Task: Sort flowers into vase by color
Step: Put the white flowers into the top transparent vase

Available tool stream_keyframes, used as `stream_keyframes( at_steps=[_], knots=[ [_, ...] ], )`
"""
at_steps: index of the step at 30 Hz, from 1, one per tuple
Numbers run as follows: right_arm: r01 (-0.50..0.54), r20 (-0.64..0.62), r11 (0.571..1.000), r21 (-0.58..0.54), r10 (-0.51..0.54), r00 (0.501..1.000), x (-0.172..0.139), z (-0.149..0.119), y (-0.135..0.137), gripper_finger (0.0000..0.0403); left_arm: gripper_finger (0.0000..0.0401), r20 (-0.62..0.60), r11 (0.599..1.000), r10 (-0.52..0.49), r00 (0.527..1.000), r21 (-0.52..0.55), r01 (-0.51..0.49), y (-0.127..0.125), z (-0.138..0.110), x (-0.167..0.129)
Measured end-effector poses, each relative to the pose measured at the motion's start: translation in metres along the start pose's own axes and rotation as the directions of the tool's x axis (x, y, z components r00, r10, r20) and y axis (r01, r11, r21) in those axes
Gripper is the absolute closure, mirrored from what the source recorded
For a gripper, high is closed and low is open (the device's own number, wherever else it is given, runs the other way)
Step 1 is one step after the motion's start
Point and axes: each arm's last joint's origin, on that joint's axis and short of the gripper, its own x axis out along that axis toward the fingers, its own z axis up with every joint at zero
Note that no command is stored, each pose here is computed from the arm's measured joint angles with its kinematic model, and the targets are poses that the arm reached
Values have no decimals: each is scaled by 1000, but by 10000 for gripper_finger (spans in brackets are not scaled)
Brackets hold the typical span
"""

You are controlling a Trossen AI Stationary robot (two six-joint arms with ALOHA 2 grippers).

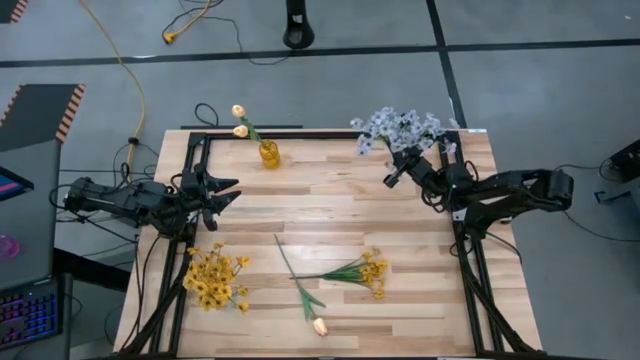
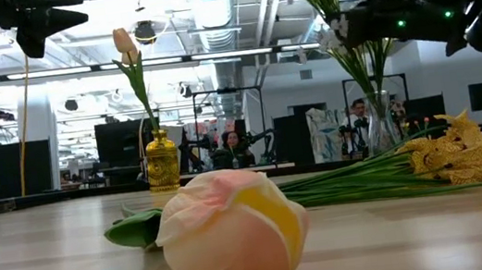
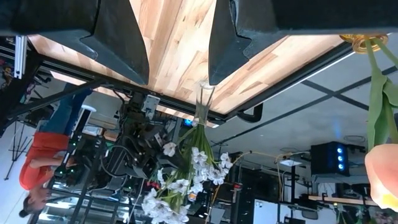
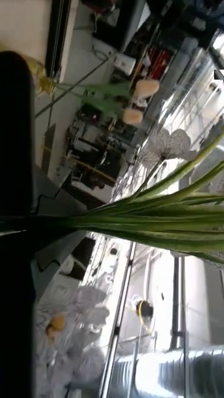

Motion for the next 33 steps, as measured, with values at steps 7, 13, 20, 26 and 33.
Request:
stream_keyframes(
  at_steps=[7, 13, 20, 26, 33],
  knots=[
    [97, -59, 995, -7, -97, 994, 0, -2, -3, 357, 248, 0, 1000, 0, 1000, 0, 0, 0, 0, 0],
    [99, -61, 995, -3, -99, 993, 0, -2, -3, 351, 248, 0, 1000, 0, 1000, 0, 0, 0, 0, 0],
    [98, -66, 995, -5, -98, 993, 0, -2, -3, 348, 248, 0, 1000, 0, 1000, 0, 0, 0, 0, 0],
    [95, -71, 995, -7, -95, 993, 0, -3, -3, 347, 248, 0, 1000, 0, 1000, 0, 0, 0, 0, 0],
    [141, -107, 990, -12, -142, 984, -1, -4, -3, 334, 248, 0, 1000, -1, 1000, 0, 1, 0, 0, 0]
  ],
)
